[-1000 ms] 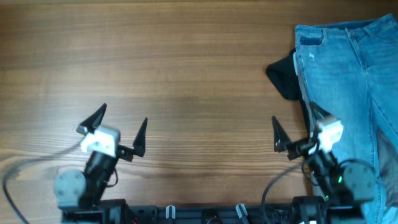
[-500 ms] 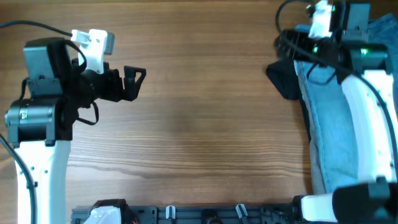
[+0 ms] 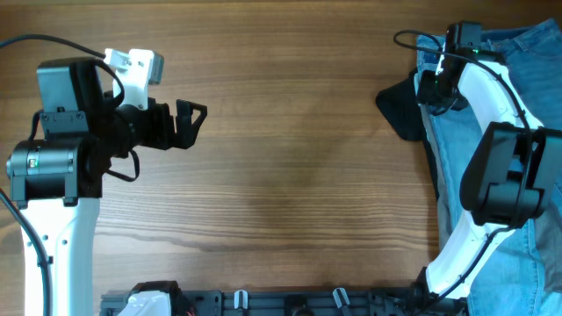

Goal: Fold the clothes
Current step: 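Reach the right gripper to the jeans waistband and grasp it, then pull the jeans leftward across the table, left gripper grasping the waist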

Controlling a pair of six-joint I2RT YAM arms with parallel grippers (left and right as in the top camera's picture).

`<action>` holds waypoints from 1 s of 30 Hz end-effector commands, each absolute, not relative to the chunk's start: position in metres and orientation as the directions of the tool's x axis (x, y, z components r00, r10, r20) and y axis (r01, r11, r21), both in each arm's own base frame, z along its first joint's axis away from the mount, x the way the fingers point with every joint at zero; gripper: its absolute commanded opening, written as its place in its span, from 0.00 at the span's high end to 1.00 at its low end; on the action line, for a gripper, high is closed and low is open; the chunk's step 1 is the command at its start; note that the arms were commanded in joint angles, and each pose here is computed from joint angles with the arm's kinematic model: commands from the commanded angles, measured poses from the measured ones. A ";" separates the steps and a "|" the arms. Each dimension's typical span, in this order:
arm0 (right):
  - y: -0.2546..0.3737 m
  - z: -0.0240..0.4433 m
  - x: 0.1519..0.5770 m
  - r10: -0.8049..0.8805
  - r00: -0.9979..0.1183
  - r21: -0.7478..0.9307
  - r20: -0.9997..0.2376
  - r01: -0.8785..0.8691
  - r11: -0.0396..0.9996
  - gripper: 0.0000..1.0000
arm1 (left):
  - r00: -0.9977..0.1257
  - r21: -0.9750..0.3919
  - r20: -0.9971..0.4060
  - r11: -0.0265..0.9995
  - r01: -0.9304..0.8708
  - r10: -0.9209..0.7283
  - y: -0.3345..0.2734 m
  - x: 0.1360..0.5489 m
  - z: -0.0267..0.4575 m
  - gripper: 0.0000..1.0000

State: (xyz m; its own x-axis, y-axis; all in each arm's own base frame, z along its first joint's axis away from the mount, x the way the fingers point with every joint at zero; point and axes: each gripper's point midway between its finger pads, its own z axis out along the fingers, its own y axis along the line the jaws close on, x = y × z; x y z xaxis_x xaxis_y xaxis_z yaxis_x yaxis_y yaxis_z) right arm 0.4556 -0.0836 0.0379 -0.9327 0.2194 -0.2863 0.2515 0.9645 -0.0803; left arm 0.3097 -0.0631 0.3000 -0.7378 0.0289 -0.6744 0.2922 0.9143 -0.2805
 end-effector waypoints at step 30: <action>0.313 0.294 0.338 -0.331 -0.613 0.375 -0.717 -0.740 0.558 0.62 | -0.578 -0.233 -0.805 0.968 0.098 -0.135 -0.007 0.295 0.356 0.00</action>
